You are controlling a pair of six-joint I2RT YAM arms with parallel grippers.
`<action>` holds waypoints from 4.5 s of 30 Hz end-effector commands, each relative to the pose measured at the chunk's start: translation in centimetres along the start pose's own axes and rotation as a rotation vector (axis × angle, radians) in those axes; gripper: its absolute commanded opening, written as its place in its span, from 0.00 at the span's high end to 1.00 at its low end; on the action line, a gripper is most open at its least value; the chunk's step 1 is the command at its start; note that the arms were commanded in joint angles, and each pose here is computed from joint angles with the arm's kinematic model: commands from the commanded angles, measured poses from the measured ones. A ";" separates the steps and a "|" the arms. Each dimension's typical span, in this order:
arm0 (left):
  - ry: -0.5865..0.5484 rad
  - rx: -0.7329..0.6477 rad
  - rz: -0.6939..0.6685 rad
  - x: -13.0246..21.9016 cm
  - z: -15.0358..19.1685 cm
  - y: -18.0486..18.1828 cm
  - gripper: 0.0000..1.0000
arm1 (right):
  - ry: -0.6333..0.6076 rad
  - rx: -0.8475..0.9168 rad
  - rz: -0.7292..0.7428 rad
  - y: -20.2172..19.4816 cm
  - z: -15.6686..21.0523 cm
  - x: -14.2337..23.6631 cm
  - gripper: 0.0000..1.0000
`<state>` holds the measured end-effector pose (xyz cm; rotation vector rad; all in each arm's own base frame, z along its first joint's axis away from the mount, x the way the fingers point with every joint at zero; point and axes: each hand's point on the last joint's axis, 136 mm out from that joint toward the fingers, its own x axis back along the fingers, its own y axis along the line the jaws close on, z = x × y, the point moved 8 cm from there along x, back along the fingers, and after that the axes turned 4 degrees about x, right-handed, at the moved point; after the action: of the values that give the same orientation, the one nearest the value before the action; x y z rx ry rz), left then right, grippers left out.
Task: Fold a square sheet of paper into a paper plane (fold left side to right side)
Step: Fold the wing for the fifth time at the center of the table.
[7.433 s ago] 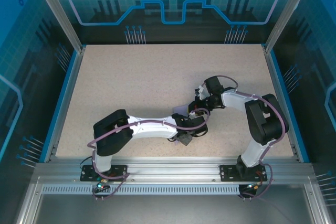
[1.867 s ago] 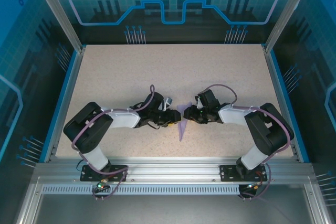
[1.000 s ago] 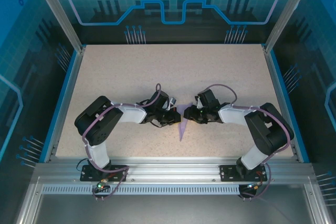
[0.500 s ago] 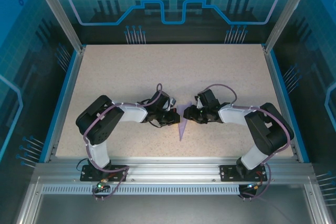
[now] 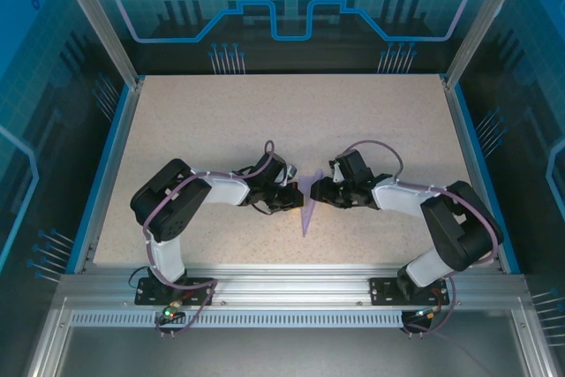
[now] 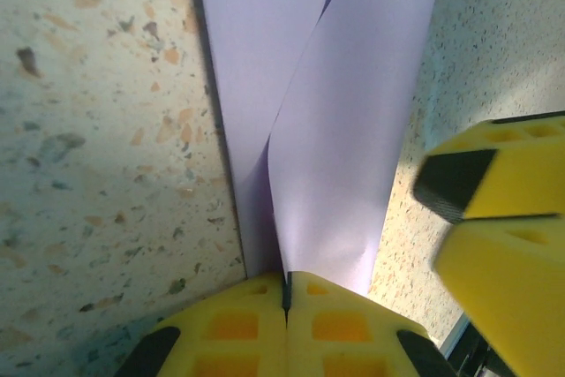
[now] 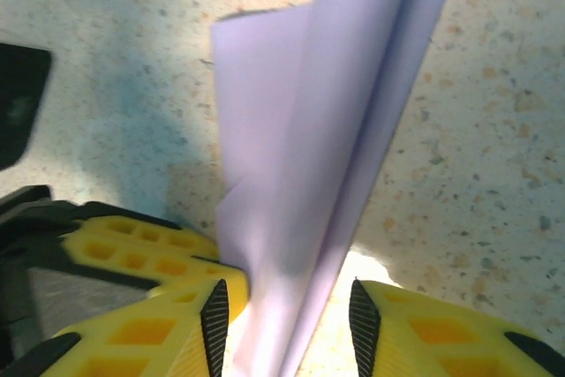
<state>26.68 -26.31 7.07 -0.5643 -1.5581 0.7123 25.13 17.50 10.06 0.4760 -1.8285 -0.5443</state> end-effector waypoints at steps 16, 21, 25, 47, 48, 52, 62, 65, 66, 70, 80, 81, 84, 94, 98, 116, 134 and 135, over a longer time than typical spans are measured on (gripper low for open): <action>-0.006 0.030 -0.114 -0.3 -0.1 1.9 1.00 | 0.000 0.073 -0.064 1.8 -2.2 -1.2 0.88; -0.009 0.036 -0.137 -0.2 0.0 2.0 1.00 | 0.022 0.063 -0.023 1.1 -2.1 -2.0 0.88; -0.008 0.049 -0.164 -0.2 0.0 2.3 1.00 | 0.034 0.066 0.009 0.7 -2.0 -2.4 0.88; -0.002 0.062 -0.191 -0.3 0.0 2.6 1.00 | 0.098 0.043 0.099 -1.3 -1.6 -3.9 0.88; -0.003 0.059 -0.187 -0.3 -0.1 2.6 1.00 | 0.108 0.038 0.113 -1.5 -1.4 -3.9 0.88; -0.012 0.046 -0.173 0.1 -0.1 2.1 1.00 | 0.147 0.010 0.160 -2.3 -0.6 -3.8 0.88; -0.070 -0.034 -0.123 3.3 -0.3 -1.0 0.85 | 0.207 -0.055 0.222 -4.6 1.6 -4.1 0.89; -0.080 -0.048 -0.101 4.4 0.0 -1.7 0.82 | 0.211 -0.060 0.214 -4.7 1.8 -4.2 0.89; -0.078 -0.049 -0.090 4.6 0.2 -1.8 0.82 | 0.210 -0.059 0.213 -4.7 1.8 -4.3 0.90; -0.038 -0.045 -0.007 5.0 1.1 -2.6 0.82 | 0.211 -0.055 0.213 -4.7 1.8 -4.2 0.89; 0.096 -0.082 0.089 2.8 2.6 -5.0 0.82 | 0.214 -0.052 0.201 -4.5 1.8 -4.3 0.90; 0.098 -0.082 0.088 2.6 2.6 -5.1 0.82 | 0.214 -0.052 0.202 -4.5 1.8 -4.3 0.90; 0.106 -0.074 0.065 2.0 2.5 -4.6 0.81 | 0.215 -0.050 0.201 -4.5 1.8 -4.3 0.90; 0.126 -0.032 -0.017 0.5 3.0 -2.3 0.81 | 0.217 -0.045 0.203 -4.5 1.7 -4.2 0.89; 0.137 -0.022 -0.036 0.1 3.3 -1.7 0.80 | 0.217 -0.046 0.205 -4.5 1.7 -4.2 0.90; 0.113 0.085 -0.158 -0.4 5.2 1.7 0.86 | 0.089 0.057 0.037 -1.2 -0.9 -2.4 0.90; 0.105 0.102 -0.136 -0.4 5.6 2.3 0.94 | 0.026 0.189 -0.181 1.8 1.4 -0.4 0.91; 0.105 0.101 -0.135 -0.4 5.6 2.2 0.94 | 0.024 0.192 -0.188 2.0 1.2 -0.5 0.92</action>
<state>22.68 -27.22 7.04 -0.5404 -1.4805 0.6986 23.78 18.56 10.13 0.7148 -1.8314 -0.4797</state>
